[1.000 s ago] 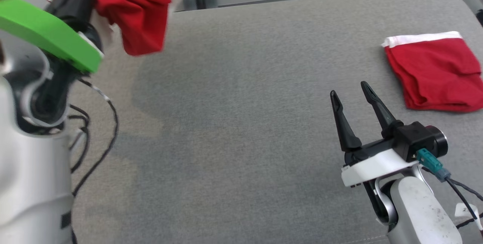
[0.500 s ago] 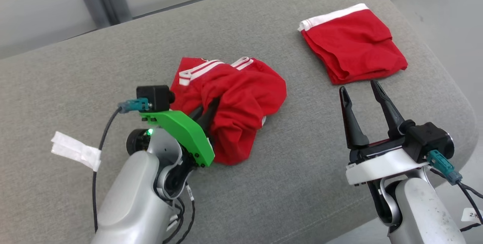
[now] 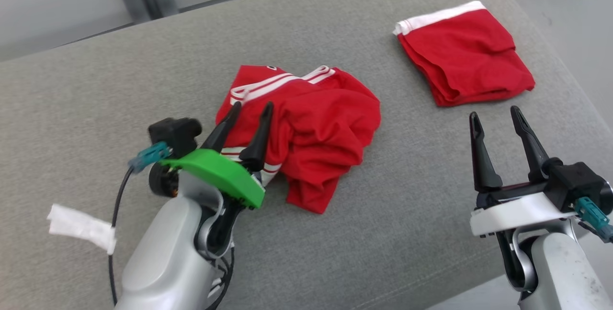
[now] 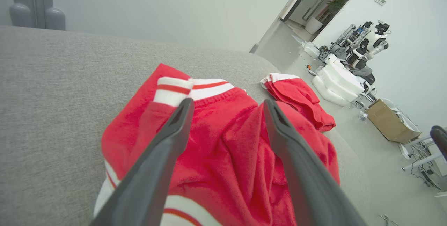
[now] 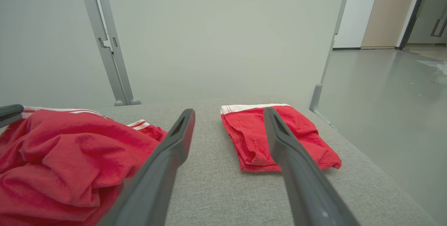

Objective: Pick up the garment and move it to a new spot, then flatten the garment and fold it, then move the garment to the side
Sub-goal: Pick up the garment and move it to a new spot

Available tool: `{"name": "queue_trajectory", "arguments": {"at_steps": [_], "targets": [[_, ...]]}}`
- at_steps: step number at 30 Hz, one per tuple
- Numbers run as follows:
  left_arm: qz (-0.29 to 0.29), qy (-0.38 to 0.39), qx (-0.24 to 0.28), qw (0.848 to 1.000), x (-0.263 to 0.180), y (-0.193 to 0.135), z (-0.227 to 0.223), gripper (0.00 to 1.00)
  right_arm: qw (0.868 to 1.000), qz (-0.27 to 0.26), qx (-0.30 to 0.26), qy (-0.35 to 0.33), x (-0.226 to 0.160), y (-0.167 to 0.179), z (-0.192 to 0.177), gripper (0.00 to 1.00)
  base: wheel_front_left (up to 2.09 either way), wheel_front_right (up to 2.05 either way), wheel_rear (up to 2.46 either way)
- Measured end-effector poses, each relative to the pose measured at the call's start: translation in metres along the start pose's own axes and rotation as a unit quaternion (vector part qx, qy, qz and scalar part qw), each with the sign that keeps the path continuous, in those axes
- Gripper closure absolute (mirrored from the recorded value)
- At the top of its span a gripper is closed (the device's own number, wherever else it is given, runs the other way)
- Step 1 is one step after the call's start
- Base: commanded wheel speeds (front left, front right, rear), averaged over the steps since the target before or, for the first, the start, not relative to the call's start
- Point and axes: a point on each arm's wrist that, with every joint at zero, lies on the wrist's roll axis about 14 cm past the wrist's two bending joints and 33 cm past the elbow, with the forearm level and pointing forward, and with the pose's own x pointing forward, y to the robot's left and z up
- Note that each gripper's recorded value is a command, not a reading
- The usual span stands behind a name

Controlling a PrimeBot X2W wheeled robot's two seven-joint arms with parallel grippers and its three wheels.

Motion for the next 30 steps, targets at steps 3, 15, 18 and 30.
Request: {"name": "queue_trajectory", "arguments": {"at_steps": [3, 15, 18, 30], "targets": [[0.031, -0.051, 0.004, 0.998, -0.022, 0.018, 0.019, 0.0, 1.0, 0.005, -0.001, 0.001, -0.002, 0.002, -0.001, 0.0, 0.0, 0.0, 0.0], [0.191, -0.168, 0.119, 0.96, -0.146, 0.089, 0.079, 0.0, 0.999, 0.046, 0.023, -0.002, -0.002, 0.029, -0.003, 0.0, 0.0, 0.0, 0.0], [0.221, -0.196, 0.142, 0.945, -0.174, 0.094, 0.093, 0.0, 0.998, 0.056, 0.028, 0.006, -0.002, 0.036, -0.008, 0.0, 0.0, 0.0, 0.0], [0.269, -0.197, 0.146, 0.931, -0.216, 0.1, 0.074, 0.0, 0.995, 0.077, 0.053, 0.021, -0.01, 0.059, -0.017, 0.0, 0.0, 0.0, 0.0]]}}
